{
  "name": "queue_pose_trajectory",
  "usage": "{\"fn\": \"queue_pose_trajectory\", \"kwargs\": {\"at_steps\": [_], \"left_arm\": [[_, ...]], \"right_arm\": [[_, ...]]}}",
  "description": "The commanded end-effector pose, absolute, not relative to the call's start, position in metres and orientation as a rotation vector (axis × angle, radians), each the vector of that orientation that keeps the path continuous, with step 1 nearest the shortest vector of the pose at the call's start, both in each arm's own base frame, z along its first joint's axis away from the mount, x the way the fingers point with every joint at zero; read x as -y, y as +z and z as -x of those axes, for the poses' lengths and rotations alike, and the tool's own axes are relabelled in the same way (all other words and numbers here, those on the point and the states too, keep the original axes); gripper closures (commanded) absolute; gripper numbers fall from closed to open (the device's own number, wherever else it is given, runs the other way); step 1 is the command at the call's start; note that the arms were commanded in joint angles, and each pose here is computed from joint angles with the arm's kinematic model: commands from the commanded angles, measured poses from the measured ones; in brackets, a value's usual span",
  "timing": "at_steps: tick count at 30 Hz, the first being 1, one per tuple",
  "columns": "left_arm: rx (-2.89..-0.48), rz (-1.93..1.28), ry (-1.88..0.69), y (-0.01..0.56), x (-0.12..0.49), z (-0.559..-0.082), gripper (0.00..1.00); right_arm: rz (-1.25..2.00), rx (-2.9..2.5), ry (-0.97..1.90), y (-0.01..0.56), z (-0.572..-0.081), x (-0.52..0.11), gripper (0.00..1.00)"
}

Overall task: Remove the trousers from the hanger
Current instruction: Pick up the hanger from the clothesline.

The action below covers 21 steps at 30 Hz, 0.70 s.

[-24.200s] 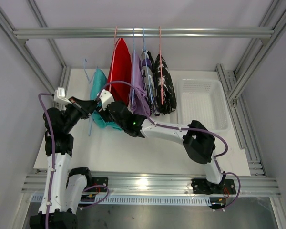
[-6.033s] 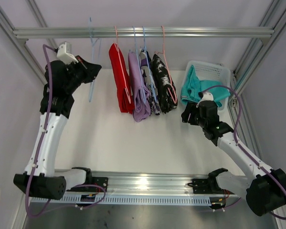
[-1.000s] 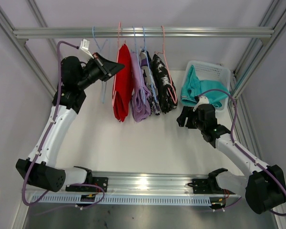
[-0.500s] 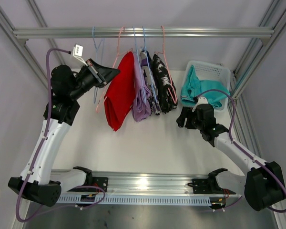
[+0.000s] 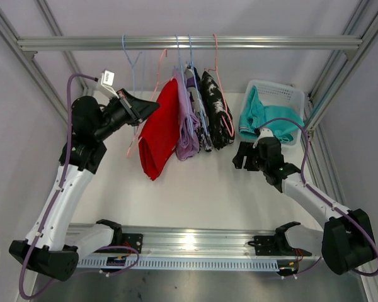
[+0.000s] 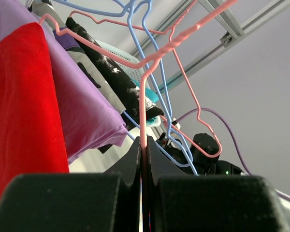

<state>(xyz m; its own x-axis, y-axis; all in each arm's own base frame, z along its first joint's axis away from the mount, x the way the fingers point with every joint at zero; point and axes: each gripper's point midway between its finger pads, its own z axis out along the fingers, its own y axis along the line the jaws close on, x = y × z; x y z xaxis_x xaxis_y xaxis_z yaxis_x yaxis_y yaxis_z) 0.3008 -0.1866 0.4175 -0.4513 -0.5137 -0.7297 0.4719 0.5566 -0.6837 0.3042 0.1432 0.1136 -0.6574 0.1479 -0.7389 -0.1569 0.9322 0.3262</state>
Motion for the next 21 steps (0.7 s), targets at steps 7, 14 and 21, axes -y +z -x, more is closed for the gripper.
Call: {"fn": "queue_pose_trajectory", "kwargs": {"at_steps": [7, 14, 21], "left_arm": [[-1.493, -0.114, -1.068, 0.457, 0.18, -0.276, 1.0], [-1.514, -0.094, -1.027, 0.429, 0.174, -0.274, 1.0], [-1.479, -0.104, -0.996, 0.426, 0.167, -0.262, 1.0]], "right_arm": [[0.038, -2.211, 0.466, 0.123, -0.313, -0.15, 0.23], [0.04, -2.213, 0.441, 0.123, -0.314, -0.149, 0.21], [0.061, -2.246, 0.42, 0.113, -0.314, -0.152, 0.2]]}}
